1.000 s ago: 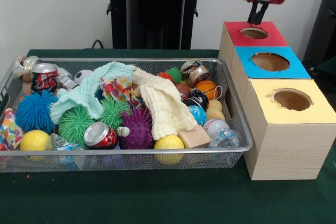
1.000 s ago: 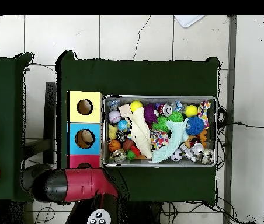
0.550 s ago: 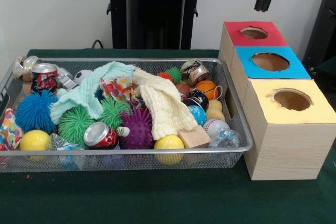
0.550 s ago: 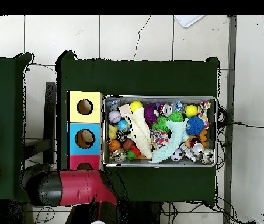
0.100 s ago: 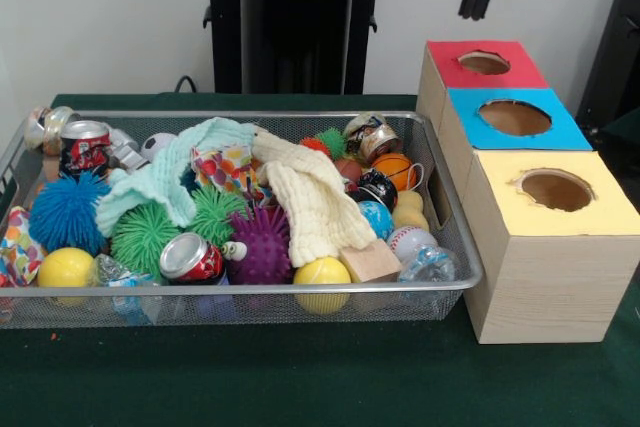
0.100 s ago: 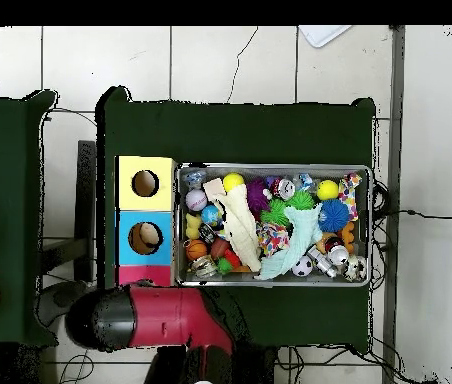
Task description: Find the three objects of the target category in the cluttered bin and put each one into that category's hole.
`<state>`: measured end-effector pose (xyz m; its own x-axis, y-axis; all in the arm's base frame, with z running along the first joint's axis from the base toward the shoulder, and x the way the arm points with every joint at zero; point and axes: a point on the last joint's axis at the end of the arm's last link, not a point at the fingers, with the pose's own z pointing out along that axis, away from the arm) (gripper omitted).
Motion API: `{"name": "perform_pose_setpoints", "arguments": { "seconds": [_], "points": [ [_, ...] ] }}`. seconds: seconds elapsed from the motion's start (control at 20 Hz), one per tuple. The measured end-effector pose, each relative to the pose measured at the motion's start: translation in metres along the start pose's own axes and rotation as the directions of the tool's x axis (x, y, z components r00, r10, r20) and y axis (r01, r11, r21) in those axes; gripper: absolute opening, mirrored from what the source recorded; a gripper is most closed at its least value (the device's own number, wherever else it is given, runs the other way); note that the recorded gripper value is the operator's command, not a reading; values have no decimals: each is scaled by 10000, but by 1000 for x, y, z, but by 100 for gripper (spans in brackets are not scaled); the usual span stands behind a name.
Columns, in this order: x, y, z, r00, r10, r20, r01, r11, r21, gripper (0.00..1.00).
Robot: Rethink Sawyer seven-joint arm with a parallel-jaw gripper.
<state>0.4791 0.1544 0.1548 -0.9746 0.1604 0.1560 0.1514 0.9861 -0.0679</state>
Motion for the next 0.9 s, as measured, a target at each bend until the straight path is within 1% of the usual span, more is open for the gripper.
{"name": "perform_pose_setpoints", "arguments": {
  "seconds": [0.15, 0.25, 0.3, 0.35, 0.45, 0.5, 0.7, 0.8, 0.9],
  "points": [
    [-15, -34, -2, 9985, 540, 127, -539, 9985, -64, 0],
    [-21, -50, -4, 9967, 777, 233, -774, 9969, -126, 0],
    [-25, -65, -5, 9945, 977, 370, -971, 9951, -191, 0],
    [-27, -71, -6, 9934, 1064, 426, -1055, 9942, -226, 0],
    [-32, -97, -7, 9876, 1389, 728, -1366, 9900, -362, 0],
    [-33, -107, -7, 9854, 1470, 854, -1441, 9888, -392, 0],
    [-35, -128, -1, 9832, 1448, 1110, -1415, 9892, -372, 0],
    [-37, -135, 4, 9843, 1323, 1166, -1294, 9911, -323, 0],
    [-37, -141, 16, 9885, 1003, 1133, -984, 9949, -217, 0]
  ]
}}
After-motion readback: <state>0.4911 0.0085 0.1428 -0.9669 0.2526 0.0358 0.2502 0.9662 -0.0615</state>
